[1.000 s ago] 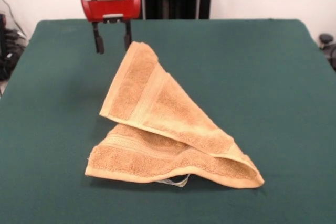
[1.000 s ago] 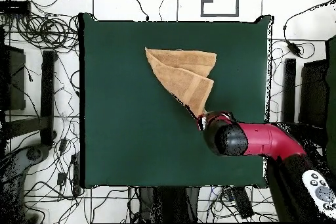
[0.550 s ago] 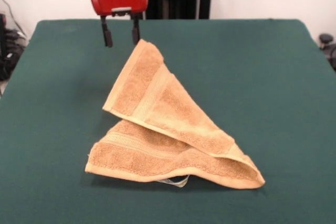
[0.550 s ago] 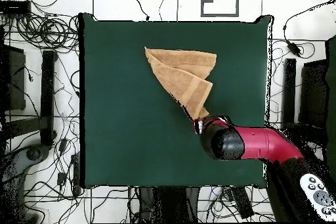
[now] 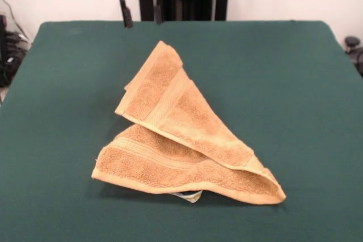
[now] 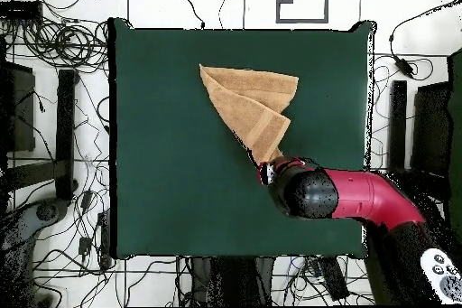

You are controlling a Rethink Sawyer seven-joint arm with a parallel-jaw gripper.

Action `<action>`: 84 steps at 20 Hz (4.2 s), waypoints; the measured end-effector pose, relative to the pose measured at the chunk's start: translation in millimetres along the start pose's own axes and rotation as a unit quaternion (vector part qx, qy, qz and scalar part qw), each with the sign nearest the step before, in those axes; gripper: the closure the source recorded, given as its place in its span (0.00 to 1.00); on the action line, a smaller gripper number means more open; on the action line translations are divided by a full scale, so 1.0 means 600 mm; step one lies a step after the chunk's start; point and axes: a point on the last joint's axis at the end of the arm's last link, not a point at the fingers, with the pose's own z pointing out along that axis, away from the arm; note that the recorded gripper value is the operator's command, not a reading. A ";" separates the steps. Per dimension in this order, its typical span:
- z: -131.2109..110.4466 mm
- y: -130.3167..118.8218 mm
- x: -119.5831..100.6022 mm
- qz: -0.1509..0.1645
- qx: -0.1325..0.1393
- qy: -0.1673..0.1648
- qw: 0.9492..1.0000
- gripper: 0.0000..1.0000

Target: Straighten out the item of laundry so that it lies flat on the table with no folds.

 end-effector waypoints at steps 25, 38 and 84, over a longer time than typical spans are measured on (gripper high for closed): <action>0.016 0.073 -0.023 -0.048 0.009 -0.035 0.998 0.00; 0.120 0.114 0.010 -0.071 0.000 -0.066 0.995 0.00; 0.162 0.041 0.105 0.000 -0.038 -0.026 0.999 0.00</action>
